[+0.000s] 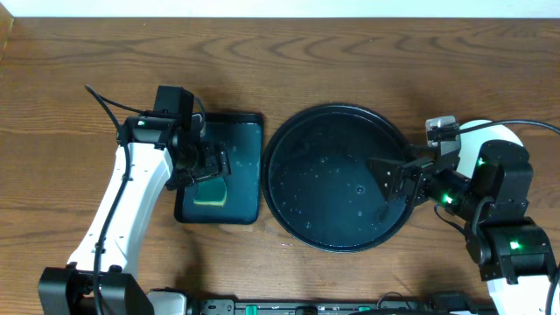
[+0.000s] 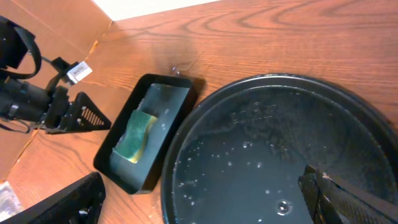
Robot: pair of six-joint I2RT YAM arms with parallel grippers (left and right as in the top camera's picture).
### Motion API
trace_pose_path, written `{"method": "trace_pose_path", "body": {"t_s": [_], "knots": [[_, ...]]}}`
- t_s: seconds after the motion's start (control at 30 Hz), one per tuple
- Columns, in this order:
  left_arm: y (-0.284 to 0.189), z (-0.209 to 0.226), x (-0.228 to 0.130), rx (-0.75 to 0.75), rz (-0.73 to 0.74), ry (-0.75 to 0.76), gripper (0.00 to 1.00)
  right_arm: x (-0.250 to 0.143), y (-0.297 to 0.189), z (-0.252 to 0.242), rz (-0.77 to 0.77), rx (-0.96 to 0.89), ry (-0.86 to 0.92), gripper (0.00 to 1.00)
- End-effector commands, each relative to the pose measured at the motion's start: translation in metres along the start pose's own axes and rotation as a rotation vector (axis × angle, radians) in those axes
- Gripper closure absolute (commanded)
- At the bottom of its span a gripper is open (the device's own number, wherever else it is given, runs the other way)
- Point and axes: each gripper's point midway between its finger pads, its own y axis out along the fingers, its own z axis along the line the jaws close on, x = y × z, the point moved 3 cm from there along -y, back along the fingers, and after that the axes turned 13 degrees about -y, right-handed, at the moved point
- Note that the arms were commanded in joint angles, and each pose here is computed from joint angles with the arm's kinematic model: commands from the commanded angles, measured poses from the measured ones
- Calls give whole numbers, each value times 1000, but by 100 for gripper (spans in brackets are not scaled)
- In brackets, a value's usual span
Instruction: Clean dirty plates on tray and stack at the side
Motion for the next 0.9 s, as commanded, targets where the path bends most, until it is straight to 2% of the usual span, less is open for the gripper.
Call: {"method": "trace_pose_path", "body": {"t_s": [0.0,0.27,0.43,0.47,0.53,0.63,0.87], "knots": [[-3,-1,2,-2,-9,-2,16,3,0,7,-2,19,71,1],[-3,-1,2,-2,-9,-2,16,-3,0,3,19,-9,32,1],[-3,-1,2,-2,-9,-2,16,-3,-1,3,15,-11,-150,1],[-3,-1,2,-2,-9,-2,16,-5,-3,5,-3,-12,-253,1],[-3,-1,2,-2,-9,-2,16,-10,-4,-1,-34,-69,-307,1],[-3,-1,2,-2,-9,-2,16,-26,-5,-15,-105,-175,-350,1],[-3,-1,2,-2,-9,-2,16,-84,-5,-28,-259,-277,-421,1]]}}
